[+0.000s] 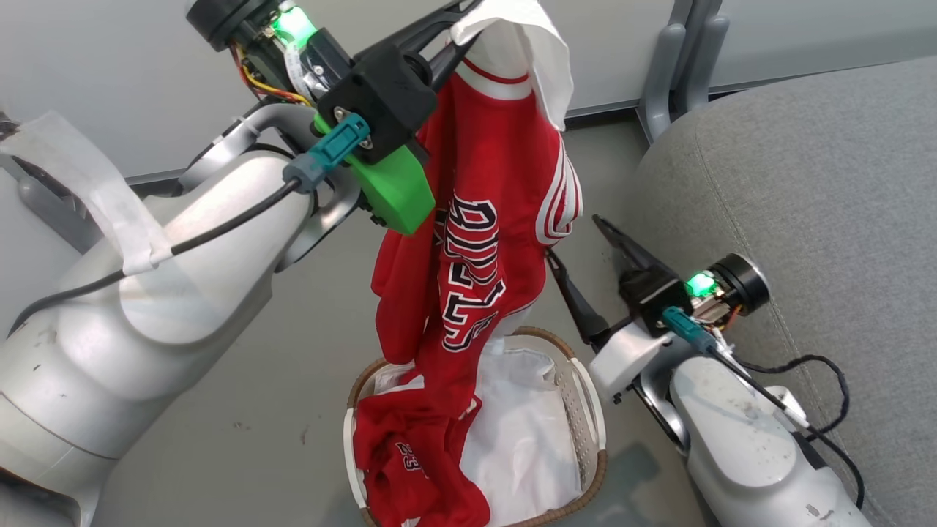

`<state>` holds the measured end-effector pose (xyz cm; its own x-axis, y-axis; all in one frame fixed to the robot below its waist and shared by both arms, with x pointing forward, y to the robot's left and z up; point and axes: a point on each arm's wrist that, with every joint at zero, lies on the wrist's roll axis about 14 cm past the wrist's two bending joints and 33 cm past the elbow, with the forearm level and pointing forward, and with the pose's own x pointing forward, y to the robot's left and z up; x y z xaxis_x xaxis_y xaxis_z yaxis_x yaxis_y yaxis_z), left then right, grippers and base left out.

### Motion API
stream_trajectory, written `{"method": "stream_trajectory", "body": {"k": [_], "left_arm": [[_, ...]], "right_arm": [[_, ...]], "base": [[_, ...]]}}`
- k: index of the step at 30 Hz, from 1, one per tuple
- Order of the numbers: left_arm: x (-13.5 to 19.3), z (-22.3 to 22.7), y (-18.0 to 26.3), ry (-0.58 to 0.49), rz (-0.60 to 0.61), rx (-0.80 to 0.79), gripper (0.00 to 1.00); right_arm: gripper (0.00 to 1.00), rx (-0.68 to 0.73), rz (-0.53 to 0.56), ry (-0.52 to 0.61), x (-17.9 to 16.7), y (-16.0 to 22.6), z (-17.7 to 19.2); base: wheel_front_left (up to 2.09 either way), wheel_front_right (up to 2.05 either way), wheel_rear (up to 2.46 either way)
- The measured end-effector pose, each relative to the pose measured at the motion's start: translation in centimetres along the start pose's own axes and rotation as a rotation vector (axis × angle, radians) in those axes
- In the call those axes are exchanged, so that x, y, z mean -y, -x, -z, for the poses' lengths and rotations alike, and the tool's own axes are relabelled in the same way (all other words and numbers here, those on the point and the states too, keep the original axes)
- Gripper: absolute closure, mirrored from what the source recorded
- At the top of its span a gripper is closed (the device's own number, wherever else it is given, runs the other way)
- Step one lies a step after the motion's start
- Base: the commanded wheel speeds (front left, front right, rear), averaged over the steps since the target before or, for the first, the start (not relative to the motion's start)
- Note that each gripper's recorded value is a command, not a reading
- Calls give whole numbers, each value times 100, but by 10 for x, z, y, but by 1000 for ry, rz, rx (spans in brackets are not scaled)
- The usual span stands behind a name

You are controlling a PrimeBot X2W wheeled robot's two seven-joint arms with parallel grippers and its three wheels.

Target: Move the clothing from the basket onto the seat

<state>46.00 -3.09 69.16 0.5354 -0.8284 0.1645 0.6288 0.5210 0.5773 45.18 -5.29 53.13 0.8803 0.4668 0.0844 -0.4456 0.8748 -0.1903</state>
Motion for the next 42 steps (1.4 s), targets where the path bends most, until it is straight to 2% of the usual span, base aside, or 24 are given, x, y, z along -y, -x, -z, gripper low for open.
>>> {"method": "stream_trajectory", "body": {"k": [13, 19, 26, 32, 37, 38, 41, 42], "left_arm": [[9, -20, 6, 4, 15, 32, 100], [17, -23, 6, 10, 28, 40, 100], [24, -22, 5, 23, 43, 39, 100], [22, -17, 6, 36, 36, 33, 100], [18, -5, 8, 46, 24, 14, 100], [17, -4, 8, 49, 23, 11, 100], [16, 0, 8, 58, 18, 11, 100], [16, 1, 7, 60, 17, 11, 100]], "right_arm": [[0, -116, -149, 76, -17, -13, 21], [0, -130, -218, 117, -27, -22, 19], [0, -101, -326, 193, -46, -33, 6], [0, -36, -428, 201, -70, -35, -13], [0, 47, -439, 182, -72, -40, -37], [39, 61, -429, 179, -70, -42, -41], [82, 73, -415, 167, -67, -43, -43], [100, 77, -413, 156, -69, -43, -44]], "base": [[0, 0, 0], [0, 0, 0], [0, 0, 0], [0, 0, 0], [0, 0, 0], [0, 0, 0], [0, 0, 0], [0, 0, 0]]}}
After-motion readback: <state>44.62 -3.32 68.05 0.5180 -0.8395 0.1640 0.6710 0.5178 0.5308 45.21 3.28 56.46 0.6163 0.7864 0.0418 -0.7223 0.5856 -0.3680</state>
